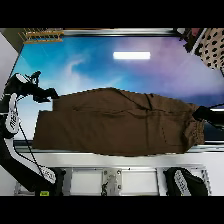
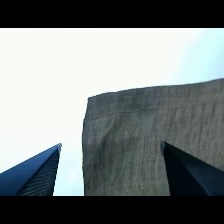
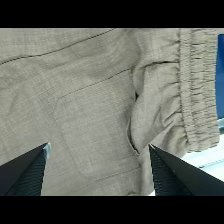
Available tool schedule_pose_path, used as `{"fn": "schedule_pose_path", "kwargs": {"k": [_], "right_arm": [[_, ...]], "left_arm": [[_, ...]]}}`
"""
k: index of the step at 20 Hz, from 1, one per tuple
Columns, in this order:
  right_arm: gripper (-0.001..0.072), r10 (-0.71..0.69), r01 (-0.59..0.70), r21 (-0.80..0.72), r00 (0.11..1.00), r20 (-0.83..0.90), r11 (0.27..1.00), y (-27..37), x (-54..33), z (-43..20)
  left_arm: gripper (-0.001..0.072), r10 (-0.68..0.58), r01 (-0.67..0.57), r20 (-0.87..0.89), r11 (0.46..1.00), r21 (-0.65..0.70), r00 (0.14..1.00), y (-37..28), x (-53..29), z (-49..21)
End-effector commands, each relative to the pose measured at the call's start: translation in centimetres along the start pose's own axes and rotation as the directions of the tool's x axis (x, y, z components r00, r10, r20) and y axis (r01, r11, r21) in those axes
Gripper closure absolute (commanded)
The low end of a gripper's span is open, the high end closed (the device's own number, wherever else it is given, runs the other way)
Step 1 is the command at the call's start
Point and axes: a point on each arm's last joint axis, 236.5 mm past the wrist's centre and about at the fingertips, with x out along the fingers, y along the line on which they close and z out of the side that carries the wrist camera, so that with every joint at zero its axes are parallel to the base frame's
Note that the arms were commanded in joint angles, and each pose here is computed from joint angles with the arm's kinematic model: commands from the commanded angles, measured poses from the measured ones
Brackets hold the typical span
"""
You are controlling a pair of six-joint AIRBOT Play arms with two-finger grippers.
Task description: Fold the clothes and pants, and hang the long-sleeved shirts on hangers.
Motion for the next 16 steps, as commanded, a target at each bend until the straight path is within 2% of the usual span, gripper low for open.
{"fn": "schedule_pose_path", "kwargs": {"k": [1, 8, 9, 10, 11, 13, 16], "right_arm": [[0.0039, 0.019, -0.019, 0.005, 1.000, -0.007, 1.000, 0.4, 0.2, 0.0], [0.0039, 0.018, -0.018, 0.005, 1.000, -0.005, 1.000, 0.4, 0.2, 0.0], [0.0039, 0.018, -0.018, 0.005, 1.000, -0.004, 1.000, 0.4, 0.2, 0.1], [0.0039, 0.018, -0.018, 0.005, 1.000, -0.004, 1.000, 0.4, 0.2, 0.1], [0.0039, 0.018, -0.018, 0.005, 1.000, -0.004, 1.000, 0.4, 0.2, 0.1], [0.0038, 0.018, -0.018, 0.006, 1.000, -0.004, 1.000, 0.4, 0.2, 0.1], [0.0038, 0.019, -0.019, 0.006, 1.000, -0.004, 1.000, 0.4, 0.2, 0.1]], "left_arm": [[0.0032, -0.043, 0.043, 0.003, 0.999, -0.033, 0.999, -0.4, 0.9, 0.3], [0.0035, -0.083, 0.083, 0.028, 0.997, 0.005, 0.996, -4.0, 1.7, 1.2], [0.0196, -0.083, 0.082, 0.031, 0.996, 0.017, 0.996, -4.6, 1.9, 1.3], [0.0498, -0.083, 0.082, 0.032, 0.996, 0.026, 0.996, -5.0, 2.0, 1.4], [0.0700, -0.083, 0.082, 0.036, 0.996, 0.034, 0.996, -5.4, 2.1, 1.5], [0.0703, -0.078, 0.075, 0.077, 0.996, 0.040, 0.994, -6.0, 1.5, 2.4], [0.0703, -0.052, 0.026, 0.356, 0.997, 0.077, 0.933, -7.7, -5.9, 7.9]]}}
